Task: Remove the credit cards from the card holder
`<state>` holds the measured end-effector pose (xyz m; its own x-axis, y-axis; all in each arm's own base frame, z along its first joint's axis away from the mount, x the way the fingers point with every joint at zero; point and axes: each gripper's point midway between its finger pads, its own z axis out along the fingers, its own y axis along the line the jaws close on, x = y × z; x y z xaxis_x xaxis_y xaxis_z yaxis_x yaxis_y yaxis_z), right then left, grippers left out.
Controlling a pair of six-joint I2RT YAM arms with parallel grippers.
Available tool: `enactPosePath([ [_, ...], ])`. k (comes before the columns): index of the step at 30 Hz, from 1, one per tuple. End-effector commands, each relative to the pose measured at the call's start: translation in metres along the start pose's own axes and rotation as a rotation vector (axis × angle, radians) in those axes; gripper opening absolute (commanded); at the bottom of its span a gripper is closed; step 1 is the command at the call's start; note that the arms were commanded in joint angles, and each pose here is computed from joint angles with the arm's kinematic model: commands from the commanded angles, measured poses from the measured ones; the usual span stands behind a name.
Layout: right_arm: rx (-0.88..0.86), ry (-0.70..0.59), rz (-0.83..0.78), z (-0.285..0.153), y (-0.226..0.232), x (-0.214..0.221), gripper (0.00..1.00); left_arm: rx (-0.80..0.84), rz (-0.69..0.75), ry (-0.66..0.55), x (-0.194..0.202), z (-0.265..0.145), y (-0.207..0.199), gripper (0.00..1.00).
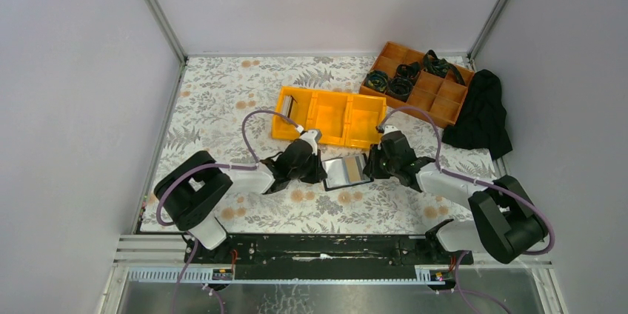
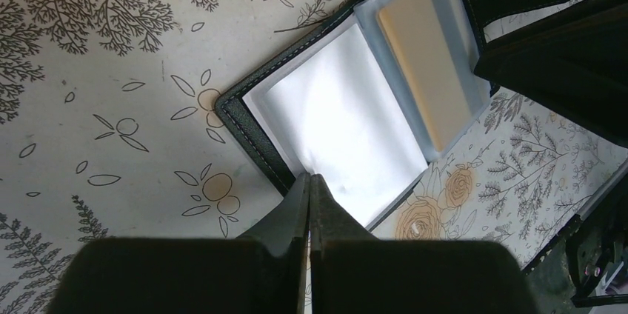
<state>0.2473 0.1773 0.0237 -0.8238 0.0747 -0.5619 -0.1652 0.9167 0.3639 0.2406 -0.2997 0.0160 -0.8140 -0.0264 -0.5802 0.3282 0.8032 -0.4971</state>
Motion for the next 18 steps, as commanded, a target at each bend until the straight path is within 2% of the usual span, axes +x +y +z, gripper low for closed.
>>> enactPosePath([
  [1, -0.078, -0.012, -0.018, 0.004, 0.018, -0.014, 0.20, -0.098, 0.026, 0.114, 0.032, 0.000, 0.031, 0.00],
  [5, -0.096, 0.000, -0.015, 0.006, 0.021, -0.012, 0.08, -0.078, 0.014, 0.137, 0.038, 0.006, 0.030, 0.00],
  [11, -0.108, 0.011, -0.009, 0.008, 0.023, -0.009, 0.05, -0.068, 0.017, 0.149, 0.041, 0.009, 0.029, 0.00],
  [18, -0.237, 0.027, 0.021, 0.006, 0.046, -0.008, 0.03, -0.063, 0.021, 0.164, 0.045, 0.011, 0.030, 0.00],
])
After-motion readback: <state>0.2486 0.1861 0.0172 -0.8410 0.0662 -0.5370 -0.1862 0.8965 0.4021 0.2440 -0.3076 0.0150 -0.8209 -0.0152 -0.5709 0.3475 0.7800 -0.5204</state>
